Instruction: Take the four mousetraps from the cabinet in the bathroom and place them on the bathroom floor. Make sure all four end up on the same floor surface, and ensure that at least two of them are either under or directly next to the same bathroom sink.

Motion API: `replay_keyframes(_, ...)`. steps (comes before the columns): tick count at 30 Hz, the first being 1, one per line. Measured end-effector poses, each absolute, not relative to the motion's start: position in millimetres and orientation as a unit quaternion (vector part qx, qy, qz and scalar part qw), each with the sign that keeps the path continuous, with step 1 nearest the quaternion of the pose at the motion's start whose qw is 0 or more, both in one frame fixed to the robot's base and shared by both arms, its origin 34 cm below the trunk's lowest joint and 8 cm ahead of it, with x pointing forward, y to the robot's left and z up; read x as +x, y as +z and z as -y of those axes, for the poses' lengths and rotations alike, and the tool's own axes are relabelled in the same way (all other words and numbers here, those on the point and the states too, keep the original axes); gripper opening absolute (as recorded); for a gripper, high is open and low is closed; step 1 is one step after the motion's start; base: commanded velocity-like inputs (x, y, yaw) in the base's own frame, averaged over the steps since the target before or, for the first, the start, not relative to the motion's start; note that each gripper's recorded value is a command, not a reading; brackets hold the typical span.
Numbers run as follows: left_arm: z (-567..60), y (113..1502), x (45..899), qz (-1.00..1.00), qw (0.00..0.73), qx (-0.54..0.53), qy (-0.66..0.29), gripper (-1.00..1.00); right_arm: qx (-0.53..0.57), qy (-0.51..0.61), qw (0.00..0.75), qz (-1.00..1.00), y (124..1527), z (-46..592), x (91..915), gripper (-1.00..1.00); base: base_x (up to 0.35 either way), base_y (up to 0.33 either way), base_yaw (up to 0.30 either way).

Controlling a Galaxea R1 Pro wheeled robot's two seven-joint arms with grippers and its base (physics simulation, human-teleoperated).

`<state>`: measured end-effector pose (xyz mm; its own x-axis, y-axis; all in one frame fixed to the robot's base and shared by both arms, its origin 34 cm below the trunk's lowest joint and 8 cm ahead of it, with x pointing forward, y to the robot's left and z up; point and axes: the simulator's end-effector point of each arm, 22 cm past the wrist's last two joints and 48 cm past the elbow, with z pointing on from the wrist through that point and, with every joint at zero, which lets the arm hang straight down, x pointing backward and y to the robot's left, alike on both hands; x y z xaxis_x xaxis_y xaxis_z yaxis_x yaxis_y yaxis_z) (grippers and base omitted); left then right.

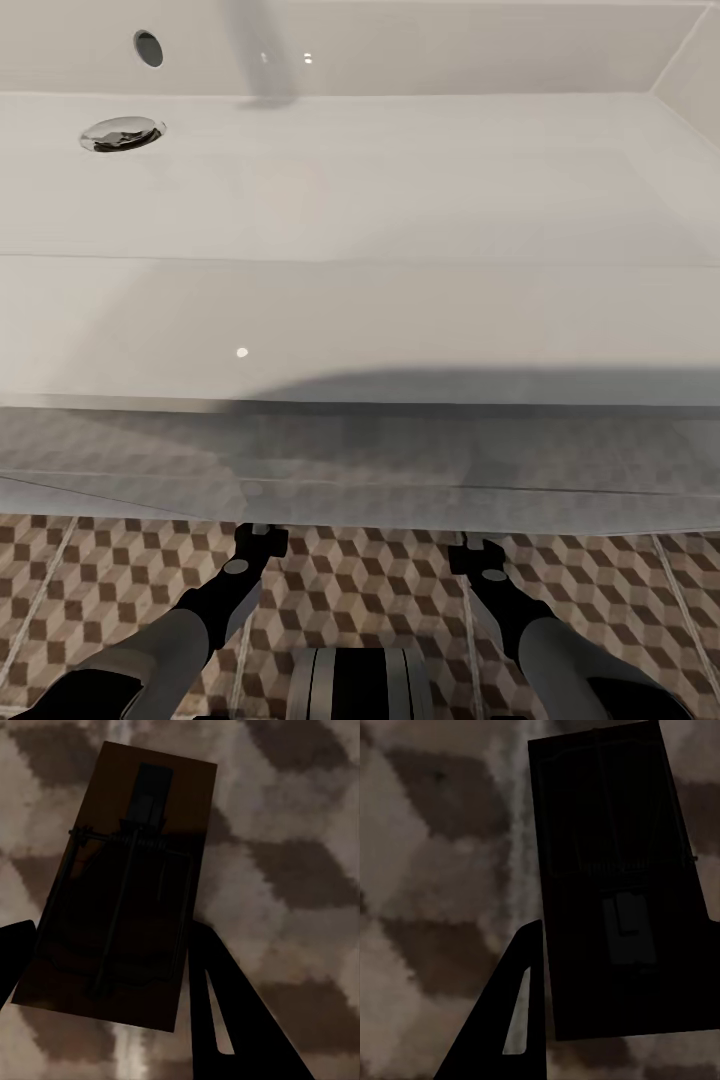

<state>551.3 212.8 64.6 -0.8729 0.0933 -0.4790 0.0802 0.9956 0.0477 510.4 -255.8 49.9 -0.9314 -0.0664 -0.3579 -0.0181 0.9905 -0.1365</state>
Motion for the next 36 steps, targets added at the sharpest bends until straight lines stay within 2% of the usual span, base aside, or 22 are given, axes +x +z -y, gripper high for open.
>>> replay_keyframes(32,-212.4,64.5,550.9,-0.968,0.248,0.045,0.013,-1.0,-0.023,-0.059,0.176,-0.982,48.2,253.9,507.2,-1.0,0.0,0.0,0.0)
replay_keyframes(33,-212.4,64.4,550.8,-0.968,0.248,0.045,0.012,-1.0,-0.023,-0.059,0.176,-0.982,48.2,253.9,507.2,1.0,0.0,0.0,0.0)
replay_keyframes(36,-212.9,64.5,550.9,-0.968,0.248,0.045,0.013,-1.0,-0.022,-0.058,0.176,-0.982,48.2,253.7,507.2,1.0,0.0,0.0,0.0)
